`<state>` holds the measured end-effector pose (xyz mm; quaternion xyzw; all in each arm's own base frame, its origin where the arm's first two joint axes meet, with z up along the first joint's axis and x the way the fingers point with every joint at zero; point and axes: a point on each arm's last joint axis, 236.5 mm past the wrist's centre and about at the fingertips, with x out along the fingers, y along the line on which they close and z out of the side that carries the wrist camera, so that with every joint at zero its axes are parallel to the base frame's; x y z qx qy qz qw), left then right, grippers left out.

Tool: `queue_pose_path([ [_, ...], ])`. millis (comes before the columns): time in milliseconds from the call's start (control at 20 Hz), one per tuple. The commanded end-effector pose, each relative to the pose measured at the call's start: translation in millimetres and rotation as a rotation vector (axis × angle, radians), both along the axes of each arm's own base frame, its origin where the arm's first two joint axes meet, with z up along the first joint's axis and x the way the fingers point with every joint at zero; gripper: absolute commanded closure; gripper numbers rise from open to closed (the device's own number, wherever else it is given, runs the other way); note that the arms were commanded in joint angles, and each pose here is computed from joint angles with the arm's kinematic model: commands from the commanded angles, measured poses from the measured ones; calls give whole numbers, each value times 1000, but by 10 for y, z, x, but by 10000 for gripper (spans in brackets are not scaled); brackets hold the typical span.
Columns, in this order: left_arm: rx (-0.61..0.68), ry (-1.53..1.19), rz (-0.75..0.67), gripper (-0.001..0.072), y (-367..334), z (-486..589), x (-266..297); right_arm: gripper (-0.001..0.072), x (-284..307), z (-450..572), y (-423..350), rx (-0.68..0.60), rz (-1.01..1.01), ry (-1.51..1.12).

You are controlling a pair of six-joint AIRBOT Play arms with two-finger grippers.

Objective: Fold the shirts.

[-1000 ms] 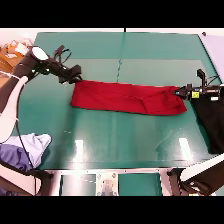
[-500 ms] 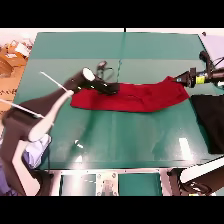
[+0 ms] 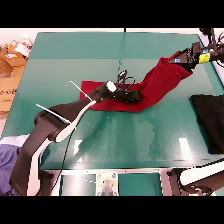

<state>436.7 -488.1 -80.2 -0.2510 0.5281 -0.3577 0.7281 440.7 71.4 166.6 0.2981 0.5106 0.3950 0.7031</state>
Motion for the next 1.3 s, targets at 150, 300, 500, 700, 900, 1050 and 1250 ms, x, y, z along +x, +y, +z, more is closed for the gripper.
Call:
queue_pose_path([
  [150, -20, 6, -136, 683, 543, 581, 71, 691, -23, 132, 367, 26, 52, -10],
  [300, 110, -45, -201, 683, 1507, 1044, 266, 691, 0, 148, 709, 34, 72, -7],
  [500, 332, -22, -180, 683, 2990, 1487, 321, 691, 136, 87, 1551, 66, 55, -28],
  [700, 352, -14, -15, 683, 3913, 1726, 452, 691, 146, -628, 2750, 70, 20, 50],
  [900, 352, 4, 76, 683, 4368, 1728, 514, 646, 108, -1605, 4063, 46, -143, 8],
  [1050, 356, 3, 77, 683, 4406, 1724, 512, 283, 190, -1661, 4349, 100, -250, -8],
  [1250, 362, -17, 60, 683, 4408, 1725, 519, 692, 373, -1227, 3709, 112, -115, -12],
])
